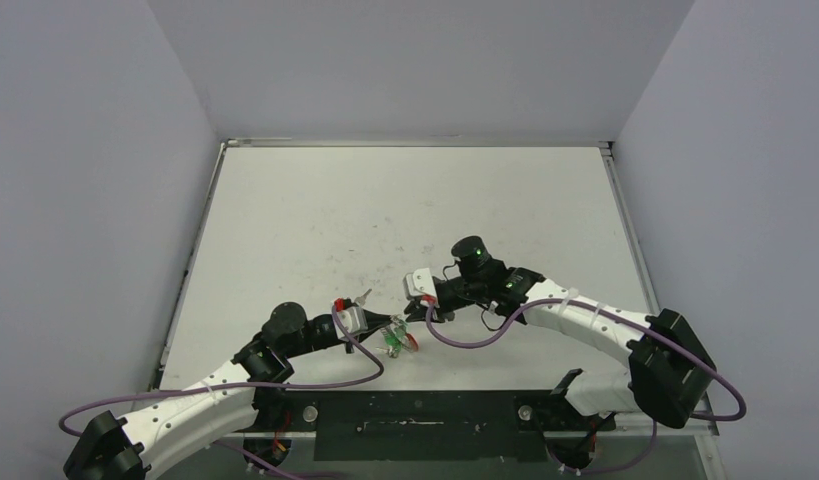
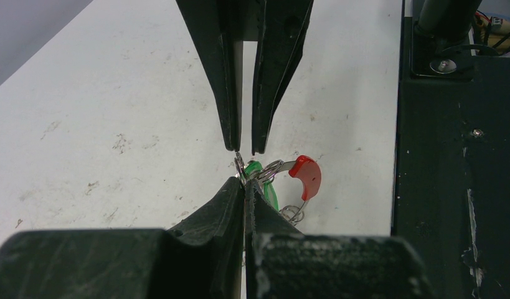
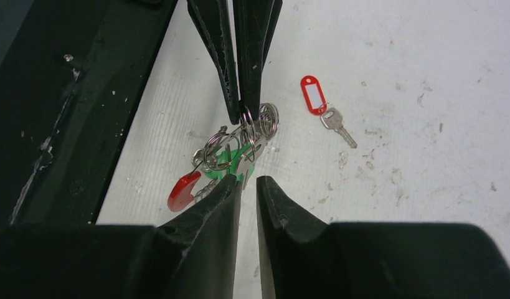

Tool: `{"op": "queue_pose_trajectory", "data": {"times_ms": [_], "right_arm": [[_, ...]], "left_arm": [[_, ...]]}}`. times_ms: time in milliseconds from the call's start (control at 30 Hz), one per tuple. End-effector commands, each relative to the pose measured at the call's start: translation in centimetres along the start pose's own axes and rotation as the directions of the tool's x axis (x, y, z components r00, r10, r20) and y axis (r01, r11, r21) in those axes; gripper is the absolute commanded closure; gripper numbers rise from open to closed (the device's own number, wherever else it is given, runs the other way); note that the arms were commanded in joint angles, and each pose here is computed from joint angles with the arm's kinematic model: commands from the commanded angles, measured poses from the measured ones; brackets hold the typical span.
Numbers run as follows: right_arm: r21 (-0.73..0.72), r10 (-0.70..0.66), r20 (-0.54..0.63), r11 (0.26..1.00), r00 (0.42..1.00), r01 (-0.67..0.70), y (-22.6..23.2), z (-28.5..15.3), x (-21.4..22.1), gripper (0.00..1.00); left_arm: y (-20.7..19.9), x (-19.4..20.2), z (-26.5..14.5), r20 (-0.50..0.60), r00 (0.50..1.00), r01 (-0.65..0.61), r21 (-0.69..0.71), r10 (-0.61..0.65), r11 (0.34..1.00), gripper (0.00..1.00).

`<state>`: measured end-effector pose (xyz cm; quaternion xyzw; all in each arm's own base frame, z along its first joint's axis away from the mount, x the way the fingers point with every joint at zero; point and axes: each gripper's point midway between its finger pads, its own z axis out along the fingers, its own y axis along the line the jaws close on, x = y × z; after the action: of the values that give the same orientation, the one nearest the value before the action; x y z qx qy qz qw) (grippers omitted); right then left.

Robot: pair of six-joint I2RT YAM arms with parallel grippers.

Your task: Put the keys on the keyring

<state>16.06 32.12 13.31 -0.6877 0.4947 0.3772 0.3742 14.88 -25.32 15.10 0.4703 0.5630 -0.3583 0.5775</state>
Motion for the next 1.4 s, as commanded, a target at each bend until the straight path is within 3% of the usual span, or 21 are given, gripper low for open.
{"op": "queue_pose_trajectory", "data": {"times_ms": [0,67,167,367,500,633,833,1133,1300,1367], "right_arm": [[0.061,-0.090,0.111,0.995,0.990,0.083,-1.3,-1.0,-4.2,0.73],[0.087,-0.099,0.146,0.992,0.984,0.087,-1.8,-1.1,-5.2,0.61],[0.103,-0.101,0.180,0.991,0.978,0.083,-2.0,-1.1,-6.1,0.52],[0.066,-0.091,0.187,0.995,0.978,0.080,-1.7,0.2,-6.1,0.51],[0.036,-0.084,0.176,0.996,0.981,0.079,-1.4,1.0,-5.4,0.61],[0.025,-0.084,0.158,0.996,0.984,0.081,-1.3,1.2,-4.7,0.64],[-0.003,-0.092,0.135,0.996,0.987,0.093,-1.0,1.3,-4.1,0.82],[-0.032,-0.093,0.110,0.995,0.990,0.097,-0.6,1.3,-3.4,0.82],[-0.035,-0.093,0.114,0.995,0.989,0.097,-0.6,1.1,-3.5,1.00],[-0.031,-0.094,0.117,0.995,0.989,0.098,-0.7,0.9,-3.6,1.00]], "left_arm": [[0.5,-4.1,0.4,0.114,0.992,-0.060,-0.001,0.059,0.998,1.00],[0.5,-4.2,0.4,0.115,0.992,-0.060,0.000,0.060,0.998,1.00],[0.4,-4.2,0.4,0.114,0.992,-0.058,0.003,0.057,0.998,1.00],[0.4,-4.3,0.4,0.119,0.991,-0.060,0.005,0.059,0.998,1.00],[0.4,-4.4,0.4,0.122,0.991,-0.061,0.004,0.061,0.998,1.00],[0.4,-4.5,0.3,0.124,0.990,-0.065,0.002,0.064,0.998,1.00],[0.4,-4.6,0.2,0.121,0.990,-0.067,0.003,0.066,0.998,1.00],[0.3,-4.5,0.2,0.120,0.990,-0.068,0.004,0.067,0.998,1.00],[0.3,-4.5,0.3,0.120,0.991,-0.068,0.007,0.067,0.998,1.00],[0.3,-4.6,0.3,0.122,0.990,-0.068,0.008,0.067,0.998,1.00]]}}
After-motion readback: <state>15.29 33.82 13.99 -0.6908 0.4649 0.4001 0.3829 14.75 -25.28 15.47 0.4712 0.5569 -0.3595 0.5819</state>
